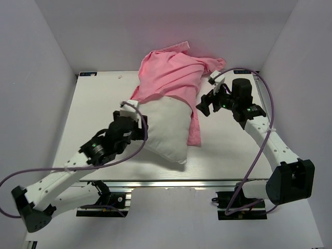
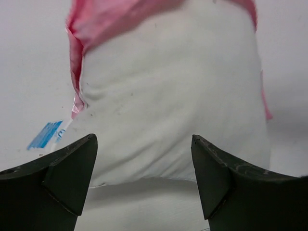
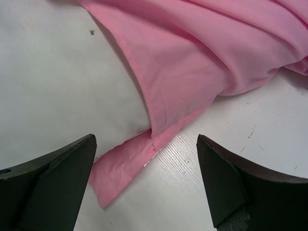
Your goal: Put the pillow into the pillowcase
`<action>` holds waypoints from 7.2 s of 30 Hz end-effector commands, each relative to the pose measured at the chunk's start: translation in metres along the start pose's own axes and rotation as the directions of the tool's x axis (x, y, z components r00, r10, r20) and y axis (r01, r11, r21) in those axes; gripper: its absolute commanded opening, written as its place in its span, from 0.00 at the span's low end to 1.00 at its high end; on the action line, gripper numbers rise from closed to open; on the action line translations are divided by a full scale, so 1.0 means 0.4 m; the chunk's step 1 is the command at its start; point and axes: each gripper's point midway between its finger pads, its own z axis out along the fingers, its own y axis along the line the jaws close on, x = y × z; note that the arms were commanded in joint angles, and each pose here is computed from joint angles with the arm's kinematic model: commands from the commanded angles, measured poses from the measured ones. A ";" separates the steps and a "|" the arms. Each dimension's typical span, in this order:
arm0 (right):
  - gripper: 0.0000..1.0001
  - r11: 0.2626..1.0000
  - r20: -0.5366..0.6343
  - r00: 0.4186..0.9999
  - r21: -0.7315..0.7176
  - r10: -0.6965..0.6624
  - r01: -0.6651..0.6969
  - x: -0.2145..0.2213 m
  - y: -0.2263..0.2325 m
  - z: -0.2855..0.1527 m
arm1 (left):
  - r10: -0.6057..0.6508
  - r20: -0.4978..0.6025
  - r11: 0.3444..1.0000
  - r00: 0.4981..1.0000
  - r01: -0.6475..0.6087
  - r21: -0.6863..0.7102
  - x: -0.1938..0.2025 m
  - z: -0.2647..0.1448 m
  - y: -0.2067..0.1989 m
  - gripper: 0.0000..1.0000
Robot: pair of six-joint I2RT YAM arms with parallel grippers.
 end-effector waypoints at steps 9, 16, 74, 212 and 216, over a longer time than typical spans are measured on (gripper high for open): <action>0.89 0.999 0.006 1.000 0.034 0.005 -0.005 0.014 -0.031 0.010 | -0.119 0.163 0.969 0.979 0.079 0.232 -0.152 -0.136 -0.049 0.98; 0.85 0.996 -0.053 0.997 0.070 0.061 -0.057 0.098 -0.046 0.042 | 0.164 0.096 0.937 0.982 -0.185 0.296 -0.123 0.030 -0.242 0.98; 0.00 0.997 -0.130 0.990 0.060 0.057 -0.049 0.119 -0.044 0.228 | -0.128 0.086 0.971 0.988 0.107 0.214 -0.227 0.400 -0.147 0.00; 0.00 0.946 0.457 0.830 -0.209 0.320 -0.249 -0.785 0.042 -0.052 | -0.867 0.108 0.499 0.487 0.842 0.205 0.110 0.121 0.042 0.79; 0.00 0.941 0.458 0.825 -0.222 0.332 -0.255 -0.790 0.050 -0.062 | -0.856 0.081 0.514 0.510 0.825 0.235 0.057 0.183 0.019 0.54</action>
